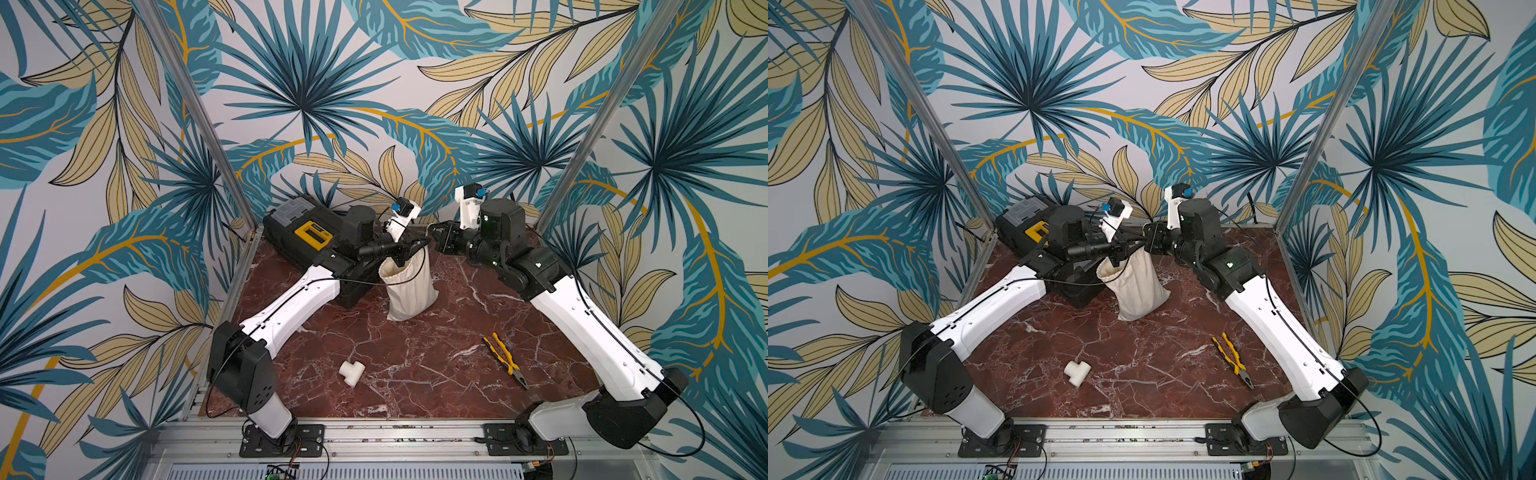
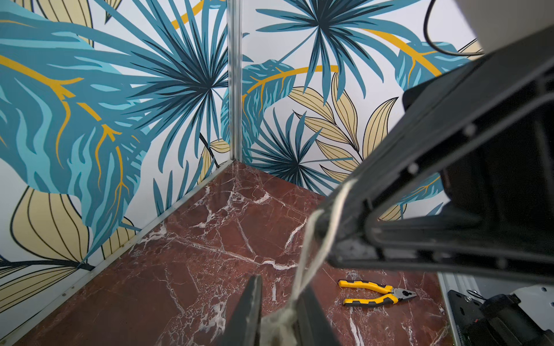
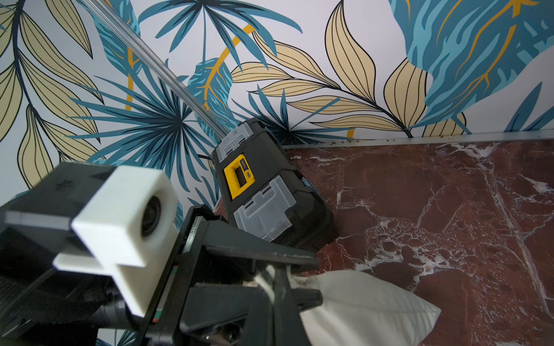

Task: Close the soil bag
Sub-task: Frap the soil bag at the center of the board.

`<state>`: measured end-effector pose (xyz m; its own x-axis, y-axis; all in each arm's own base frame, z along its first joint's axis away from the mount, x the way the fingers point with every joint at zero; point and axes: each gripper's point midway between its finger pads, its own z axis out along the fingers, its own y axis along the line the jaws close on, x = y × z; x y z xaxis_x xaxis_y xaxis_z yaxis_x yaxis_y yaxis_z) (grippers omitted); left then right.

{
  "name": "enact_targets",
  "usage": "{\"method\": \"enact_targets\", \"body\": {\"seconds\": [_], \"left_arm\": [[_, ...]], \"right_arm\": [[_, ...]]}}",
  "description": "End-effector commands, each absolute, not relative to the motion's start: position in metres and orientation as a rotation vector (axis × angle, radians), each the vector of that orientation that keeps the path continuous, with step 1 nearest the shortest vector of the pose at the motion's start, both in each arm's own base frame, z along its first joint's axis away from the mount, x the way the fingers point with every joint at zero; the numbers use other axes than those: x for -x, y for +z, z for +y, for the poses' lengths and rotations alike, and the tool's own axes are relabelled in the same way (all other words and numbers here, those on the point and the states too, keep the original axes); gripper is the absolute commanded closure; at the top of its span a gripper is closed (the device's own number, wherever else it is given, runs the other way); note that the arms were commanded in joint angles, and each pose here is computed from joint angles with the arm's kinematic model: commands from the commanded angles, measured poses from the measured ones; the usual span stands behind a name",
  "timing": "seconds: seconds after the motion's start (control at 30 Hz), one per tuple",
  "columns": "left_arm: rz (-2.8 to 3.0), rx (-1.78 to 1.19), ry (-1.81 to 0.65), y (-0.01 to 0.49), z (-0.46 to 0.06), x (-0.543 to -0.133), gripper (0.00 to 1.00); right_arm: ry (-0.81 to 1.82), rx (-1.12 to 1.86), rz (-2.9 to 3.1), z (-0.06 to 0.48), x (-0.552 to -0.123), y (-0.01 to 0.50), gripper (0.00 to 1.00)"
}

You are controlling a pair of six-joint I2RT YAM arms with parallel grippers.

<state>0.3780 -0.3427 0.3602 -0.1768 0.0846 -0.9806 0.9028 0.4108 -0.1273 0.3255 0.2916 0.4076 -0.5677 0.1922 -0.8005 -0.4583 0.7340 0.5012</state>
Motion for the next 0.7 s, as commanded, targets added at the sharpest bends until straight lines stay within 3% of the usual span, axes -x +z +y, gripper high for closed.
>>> {"method": "enact_targets", "body": {"seconds": [0.0, 0.2, 0.67], "left_arm": [[1.583, -0.923, -0.916, 0.361, -0.342, -0.383, 0.81], [1.631, -0.873, -0.82, 0.357, -0.335, -0.397, 0.94], [1.689, -1.004, -0.737, 0.326, -0.339, -0.384, 0.9]], "right_arm": [[0.951, 0.207, 1.878, 0.299, -0.326, 0.444, 1.0], [0.961, 0.213, 1.884, 0.303, -0.328, 0.443, 1.0], [0.959, 0.193, 1.838, 0.3, -0.33, 0.466, 1.0]]}}
